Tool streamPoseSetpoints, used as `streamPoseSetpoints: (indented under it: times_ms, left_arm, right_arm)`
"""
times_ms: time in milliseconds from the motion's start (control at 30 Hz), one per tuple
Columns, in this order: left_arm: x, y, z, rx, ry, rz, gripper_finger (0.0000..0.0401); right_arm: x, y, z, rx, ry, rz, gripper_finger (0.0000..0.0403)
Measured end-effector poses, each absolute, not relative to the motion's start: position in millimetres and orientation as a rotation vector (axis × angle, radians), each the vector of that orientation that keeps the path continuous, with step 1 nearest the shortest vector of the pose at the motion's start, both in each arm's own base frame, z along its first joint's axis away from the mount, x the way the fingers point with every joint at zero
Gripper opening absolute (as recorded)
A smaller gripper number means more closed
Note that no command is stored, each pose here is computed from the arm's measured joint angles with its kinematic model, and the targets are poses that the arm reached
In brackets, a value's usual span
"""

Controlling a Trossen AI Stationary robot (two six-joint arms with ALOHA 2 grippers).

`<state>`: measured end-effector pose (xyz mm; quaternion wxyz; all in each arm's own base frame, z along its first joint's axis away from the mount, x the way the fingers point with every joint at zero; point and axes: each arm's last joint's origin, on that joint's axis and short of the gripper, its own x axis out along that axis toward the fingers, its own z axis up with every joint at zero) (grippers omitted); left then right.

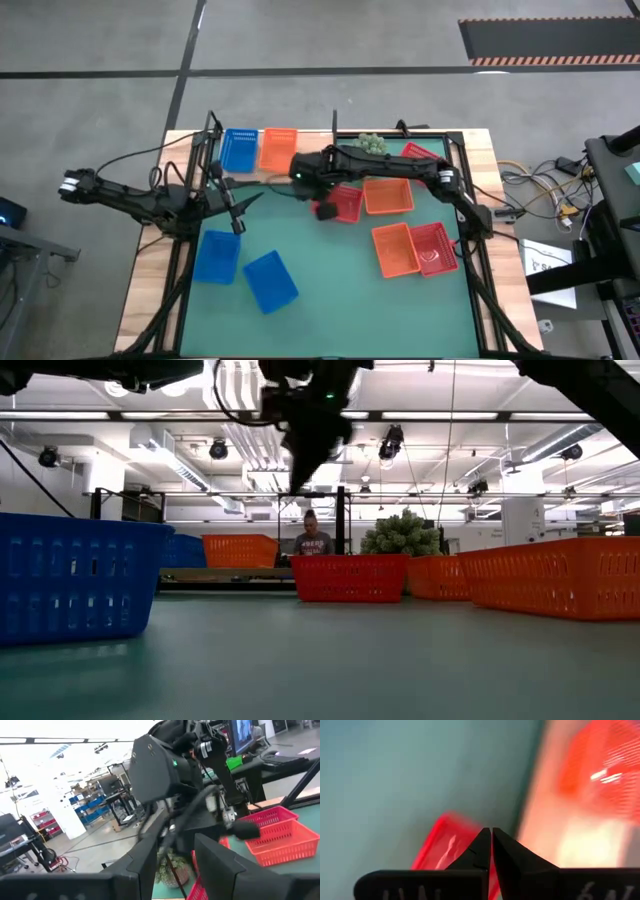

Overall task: Stack baskets on shelf by color
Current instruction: Put the left red bin on the shelf

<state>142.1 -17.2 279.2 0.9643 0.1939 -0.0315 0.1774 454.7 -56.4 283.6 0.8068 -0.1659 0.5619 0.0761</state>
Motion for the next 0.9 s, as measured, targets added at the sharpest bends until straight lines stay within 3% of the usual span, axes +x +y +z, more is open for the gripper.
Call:
streamPoseSetpoints:
  times_ms: [200,600,900]
  left_arm:
    - [142.0,-17.2,279.5,0.395,-0.066,0.360,0.0116]
    - [144.8,-17.8,277.9,0.400,-0.055,0.357,0.0116]
    - [145.4,-18.0,277.4,0.401,-0.052,0.356,0.0116]
  right_arm:
    - [429.5,-48.0,281.5,-0.170,1.410,0.298,0.0029]
    - [412.9,-36.5,251.7,-0.165,1.625,0.413,0.0154]
    - [403.2,-35.0,211.2,-0.240,1.734,0.410,0.0153]
